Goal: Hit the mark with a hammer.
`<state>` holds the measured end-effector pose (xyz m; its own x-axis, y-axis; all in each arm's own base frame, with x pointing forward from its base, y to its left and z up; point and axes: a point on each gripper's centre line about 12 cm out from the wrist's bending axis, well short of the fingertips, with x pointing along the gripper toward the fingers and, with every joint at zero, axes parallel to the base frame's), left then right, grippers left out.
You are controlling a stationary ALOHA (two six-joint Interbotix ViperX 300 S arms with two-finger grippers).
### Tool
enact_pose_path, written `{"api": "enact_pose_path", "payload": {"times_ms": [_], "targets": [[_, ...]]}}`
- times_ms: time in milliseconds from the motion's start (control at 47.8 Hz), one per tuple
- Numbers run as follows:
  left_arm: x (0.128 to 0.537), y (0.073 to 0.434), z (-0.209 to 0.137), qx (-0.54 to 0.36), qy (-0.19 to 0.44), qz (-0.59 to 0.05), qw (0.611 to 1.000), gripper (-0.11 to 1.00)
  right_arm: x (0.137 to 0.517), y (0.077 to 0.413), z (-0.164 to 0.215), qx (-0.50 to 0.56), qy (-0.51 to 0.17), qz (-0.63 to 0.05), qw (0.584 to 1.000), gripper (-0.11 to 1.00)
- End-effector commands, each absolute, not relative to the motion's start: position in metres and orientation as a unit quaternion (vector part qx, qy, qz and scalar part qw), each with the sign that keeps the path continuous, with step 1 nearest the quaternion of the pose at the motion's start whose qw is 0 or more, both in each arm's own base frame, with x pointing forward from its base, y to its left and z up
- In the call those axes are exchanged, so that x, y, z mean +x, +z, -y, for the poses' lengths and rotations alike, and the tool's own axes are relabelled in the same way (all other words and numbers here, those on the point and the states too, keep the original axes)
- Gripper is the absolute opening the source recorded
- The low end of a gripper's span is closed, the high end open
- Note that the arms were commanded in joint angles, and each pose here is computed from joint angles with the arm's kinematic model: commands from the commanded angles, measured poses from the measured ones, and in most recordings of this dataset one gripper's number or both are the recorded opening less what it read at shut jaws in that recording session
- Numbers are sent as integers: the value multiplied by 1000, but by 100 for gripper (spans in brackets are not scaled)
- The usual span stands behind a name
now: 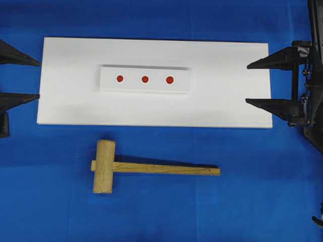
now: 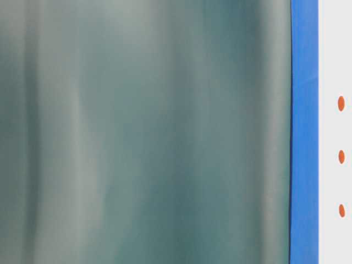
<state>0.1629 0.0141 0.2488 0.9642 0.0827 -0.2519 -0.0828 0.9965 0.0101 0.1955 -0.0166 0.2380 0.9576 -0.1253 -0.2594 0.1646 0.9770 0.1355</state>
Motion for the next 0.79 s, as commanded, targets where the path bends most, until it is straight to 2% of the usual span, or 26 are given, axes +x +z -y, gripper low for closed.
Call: {"api": "enact_pose_path", "payload": {"times_ms": [0, 314, 774], "targets": [[161, 250, -14, 1, 43, -124, 991, 82, 194, 235, 17, 77, -73, -129, 986, 82], [156, 230, -14, -1, 43, -146, 988, 82, 182, 213, 16, 76, -75, -147, 983, 82], [155, 225, -14, -1, 43, -152, 987, 82, 174, 208, 16, 84, -75, -142, 983, 81]]}}
